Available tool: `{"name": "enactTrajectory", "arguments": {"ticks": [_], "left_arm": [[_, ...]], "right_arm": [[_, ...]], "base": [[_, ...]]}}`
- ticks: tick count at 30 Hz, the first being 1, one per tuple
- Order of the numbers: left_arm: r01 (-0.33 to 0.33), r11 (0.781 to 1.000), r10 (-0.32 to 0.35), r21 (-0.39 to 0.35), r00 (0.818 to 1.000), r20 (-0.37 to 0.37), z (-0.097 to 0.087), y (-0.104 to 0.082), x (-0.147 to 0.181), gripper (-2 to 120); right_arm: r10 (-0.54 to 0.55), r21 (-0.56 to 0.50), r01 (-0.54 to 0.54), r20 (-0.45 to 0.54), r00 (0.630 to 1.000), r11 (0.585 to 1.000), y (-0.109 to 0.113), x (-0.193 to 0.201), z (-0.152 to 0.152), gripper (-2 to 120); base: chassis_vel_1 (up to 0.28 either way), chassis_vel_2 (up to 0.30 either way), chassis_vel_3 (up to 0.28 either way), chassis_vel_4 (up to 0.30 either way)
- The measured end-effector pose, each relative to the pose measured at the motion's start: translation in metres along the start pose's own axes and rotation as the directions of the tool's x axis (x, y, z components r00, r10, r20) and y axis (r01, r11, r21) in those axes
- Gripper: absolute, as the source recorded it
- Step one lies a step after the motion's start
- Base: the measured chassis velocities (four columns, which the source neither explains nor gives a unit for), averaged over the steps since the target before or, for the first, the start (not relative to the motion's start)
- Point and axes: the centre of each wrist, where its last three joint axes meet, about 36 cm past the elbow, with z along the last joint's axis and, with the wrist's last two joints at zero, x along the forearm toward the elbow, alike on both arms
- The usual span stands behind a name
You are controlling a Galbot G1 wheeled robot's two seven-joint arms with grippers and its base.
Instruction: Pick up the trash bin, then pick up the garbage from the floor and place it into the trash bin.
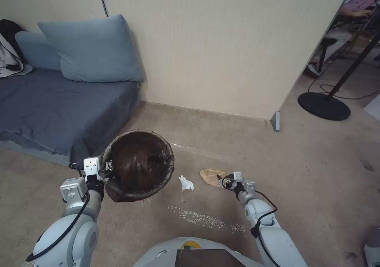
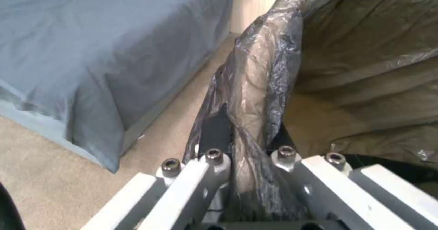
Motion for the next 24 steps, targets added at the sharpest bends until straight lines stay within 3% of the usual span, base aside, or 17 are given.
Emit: {"name": "enactTrajectory", "arguments": {"ticks": [6, 12, 24], "left_arm": [[-0.002, 1.0, 0.002, -0.002, 1.0, -0.002, 0.0, 0.0, 0.001, 4], [-0.006, 1.0, 0.006, -0.004, 1.0, 0.004, -0.002, -0.001, 0.003, 4], [-0.001, 1.0, 0.001, -0.009, 1.0, -0.001, -0.001, -0.002, 0.005, 4]], "right_arm": [[0.004, -0.02, -0.004, -0.002, 1.0, 1.0, 0.0, -0.008, 0.001, 100], [-0.004, -0.104, 0.002, -0.011, 1.0, 0.995, 0.003, -0.013, 0.001, 100], [-0.013, -0.082, 0.012, -0.013, 1.0, 0.997, 0.0, -0.024, 0.004, 100]], "base": [[0.0, 0.0, 0.0, 0.0], [0.0, 0.0, 0.0, 0.0], [0.0, 0.0, 0.0, 0.0]]}}
